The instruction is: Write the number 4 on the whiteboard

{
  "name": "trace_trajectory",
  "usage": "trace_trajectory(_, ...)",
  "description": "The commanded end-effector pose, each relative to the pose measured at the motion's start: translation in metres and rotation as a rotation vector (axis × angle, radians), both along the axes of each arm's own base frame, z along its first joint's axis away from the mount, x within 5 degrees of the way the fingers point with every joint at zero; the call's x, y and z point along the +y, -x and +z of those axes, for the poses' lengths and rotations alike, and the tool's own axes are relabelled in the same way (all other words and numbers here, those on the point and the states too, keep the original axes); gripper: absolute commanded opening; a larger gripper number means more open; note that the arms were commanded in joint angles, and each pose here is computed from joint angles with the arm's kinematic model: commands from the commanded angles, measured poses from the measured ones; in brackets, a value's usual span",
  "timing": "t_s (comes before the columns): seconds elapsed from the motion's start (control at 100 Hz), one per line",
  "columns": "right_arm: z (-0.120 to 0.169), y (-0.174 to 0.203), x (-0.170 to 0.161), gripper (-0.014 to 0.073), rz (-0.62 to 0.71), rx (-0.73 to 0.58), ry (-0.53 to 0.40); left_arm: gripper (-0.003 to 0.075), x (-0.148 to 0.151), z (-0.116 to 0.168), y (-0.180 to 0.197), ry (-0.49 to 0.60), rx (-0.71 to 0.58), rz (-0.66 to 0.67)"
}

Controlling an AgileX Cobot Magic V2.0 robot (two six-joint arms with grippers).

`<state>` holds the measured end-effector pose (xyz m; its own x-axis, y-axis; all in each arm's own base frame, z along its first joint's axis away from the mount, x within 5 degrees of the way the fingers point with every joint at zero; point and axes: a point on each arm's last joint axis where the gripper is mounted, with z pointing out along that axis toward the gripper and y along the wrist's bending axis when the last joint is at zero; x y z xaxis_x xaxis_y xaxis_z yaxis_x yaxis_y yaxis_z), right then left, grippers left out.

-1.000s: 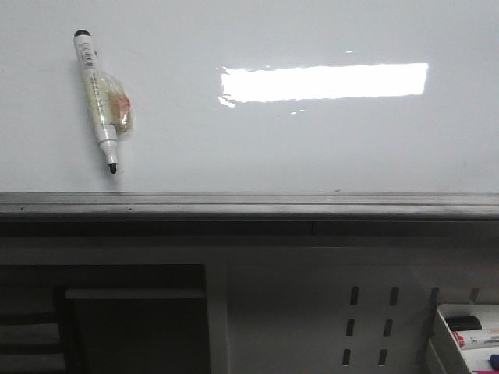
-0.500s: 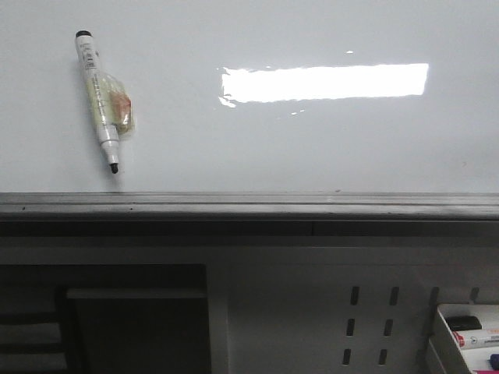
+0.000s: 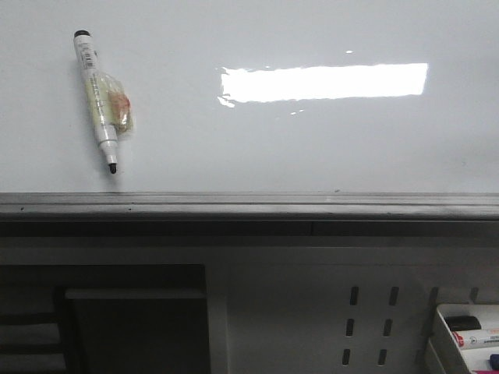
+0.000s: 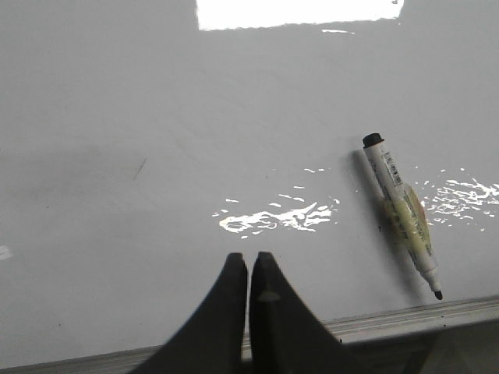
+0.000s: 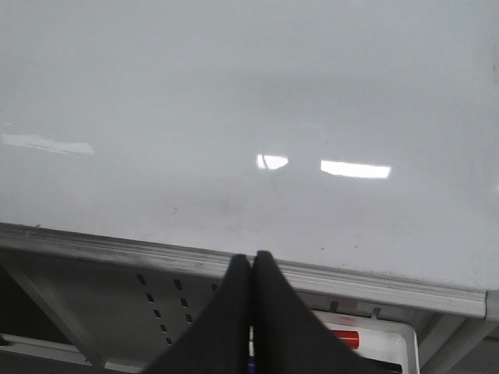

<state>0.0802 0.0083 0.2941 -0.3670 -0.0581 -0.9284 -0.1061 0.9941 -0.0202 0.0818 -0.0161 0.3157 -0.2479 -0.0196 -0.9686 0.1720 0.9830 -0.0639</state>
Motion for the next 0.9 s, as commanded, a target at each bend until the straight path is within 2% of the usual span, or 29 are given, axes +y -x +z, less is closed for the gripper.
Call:
trace_trajectory(0.0,0.018,-0.004,-0.001,-0.0067,-0.016,-0.103,-0.012,-0.0020,0.001,0.017,-0.002,0.014,-0.086,0.013)
trace_trajectory(0.1,0.018,-0.004,-0.001,-0.0067,-0.015,-0.099,-0.012,-0.0020,0.001,0.017,-0.002,0.014,-0.086,0.013)
trace_trajectory(0.24,0.023,-0.005,-0.002,-0.0061,-0.026,-0.157,-0.011,-0.0020,0.001,0.016,-0.002,0.008,-0.086,0.013)
trace_trajectory(0.34,0.027,-0.006,-0.003,0.0027,-0.033,-0.200,-0.009,-0.0008,0.001,0.016,-0.002,0.010,-0.086,0.014)
trace_trajectory(0.41,0.028,-0.006,-0.003,0.0172,-0.036,-0.219,-0.007,0.0076,0.001,0.016,-0.002,0.007,-0.086,0.014)
trace_trajectory(0.46,0.029,-0.007,-0.003,0.0298,-0.037,-0.221,-0.008,0.0188,0.001,0.017,-0.002,0.008,-0.088,0.015)
trace_trajectory(0.48,0.029,-0.007,-0.003,0.0324,-0.037,-0.221,-0.008,0.0218,0.001,0.017,-0.002,0.008,-0.088,0.015)
trace_trajectory(0.49,0.029,-0.007,-0.003,0.0357,-0.037,-0.221,-0.008,0.0263,0.001,0.017,-0.002,0.008,-0.088,0.015)
trace_trajectory(0.6,0.029,-0.007,-0.003,0.0416,-0.037,-0.223,-0.008,0.0430,0.001,0.017,-0.002,0.008,-0.092,0.015)
trace_trajectory(0.65,0.029,-0.007,-0.003,0.0416,-0.037,-0.223,-0.008,0.0452,0.001,0.017,-0.002,0.012,-0.091,0.015)
trace_trajectory(0.89,0.029,-0.007,-0.003,0.0416,-0.038,-0.225,-0.008,0.0437,0.001,0.017,-0.002,0.012,-0.091,0.015)
